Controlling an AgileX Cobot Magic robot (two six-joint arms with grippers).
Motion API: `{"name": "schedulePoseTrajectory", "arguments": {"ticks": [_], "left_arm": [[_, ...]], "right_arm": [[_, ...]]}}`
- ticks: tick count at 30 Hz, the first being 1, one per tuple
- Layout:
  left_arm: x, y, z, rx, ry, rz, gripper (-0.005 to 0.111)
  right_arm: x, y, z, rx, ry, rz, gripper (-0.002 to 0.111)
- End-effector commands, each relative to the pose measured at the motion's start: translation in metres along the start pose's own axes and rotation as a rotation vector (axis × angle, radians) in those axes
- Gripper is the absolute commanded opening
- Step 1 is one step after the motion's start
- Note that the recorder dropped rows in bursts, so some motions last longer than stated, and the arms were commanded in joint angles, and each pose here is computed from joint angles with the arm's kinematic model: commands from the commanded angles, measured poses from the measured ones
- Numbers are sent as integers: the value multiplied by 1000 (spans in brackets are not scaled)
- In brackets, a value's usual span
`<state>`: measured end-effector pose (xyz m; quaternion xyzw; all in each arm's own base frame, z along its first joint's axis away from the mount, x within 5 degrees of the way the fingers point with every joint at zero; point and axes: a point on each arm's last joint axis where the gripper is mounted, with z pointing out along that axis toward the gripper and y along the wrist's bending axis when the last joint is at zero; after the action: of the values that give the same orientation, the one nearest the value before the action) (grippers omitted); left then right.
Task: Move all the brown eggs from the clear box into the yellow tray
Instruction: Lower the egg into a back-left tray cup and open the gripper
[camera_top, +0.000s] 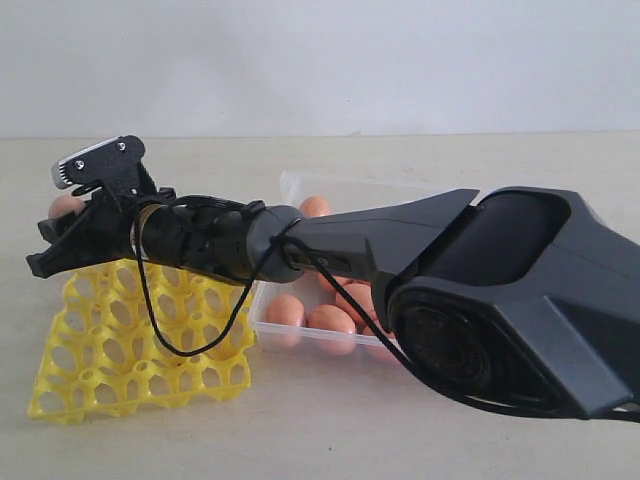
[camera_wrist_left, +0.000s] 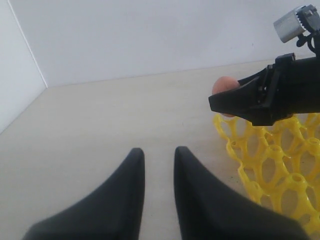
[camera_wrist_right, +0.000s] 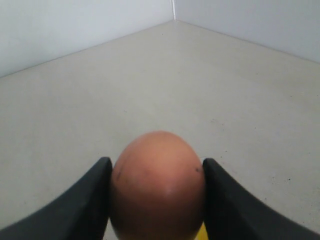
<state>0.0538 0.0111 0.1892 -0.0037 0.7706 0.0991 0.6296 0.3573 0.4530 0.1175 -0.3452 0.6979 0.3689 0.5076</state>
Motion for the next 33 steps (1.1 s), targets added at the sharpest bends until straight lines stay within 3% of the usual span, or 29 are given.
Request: {"name": "schedulePoseTrajectory", "arguments": {"ticks": [1,8,10,12,14,21,33], "left_arm": [[1,0,0,6,-1,-3,22],[1,0,0,6,-1,-3,22],[1,0,0,6,-1,-3,22],[1,0,0,6,-1,-3,22],[1,0,0,6,-1,-3,22],[1,0,0,6,-1,-3,22],[1,0,0,6,-1,-3,22]], "right_arm": [[-3,-1,0,1,-5,-3,0],[2,-3,1,6,9,17,0],[3,-4,1,20,23,20,9],[4,-6,1,40,39,27,31],[5,-7,1,51,52,22,42],[5,-5,1,30,56,-33,42],[0,-2,0,8,55,20,42]]}}
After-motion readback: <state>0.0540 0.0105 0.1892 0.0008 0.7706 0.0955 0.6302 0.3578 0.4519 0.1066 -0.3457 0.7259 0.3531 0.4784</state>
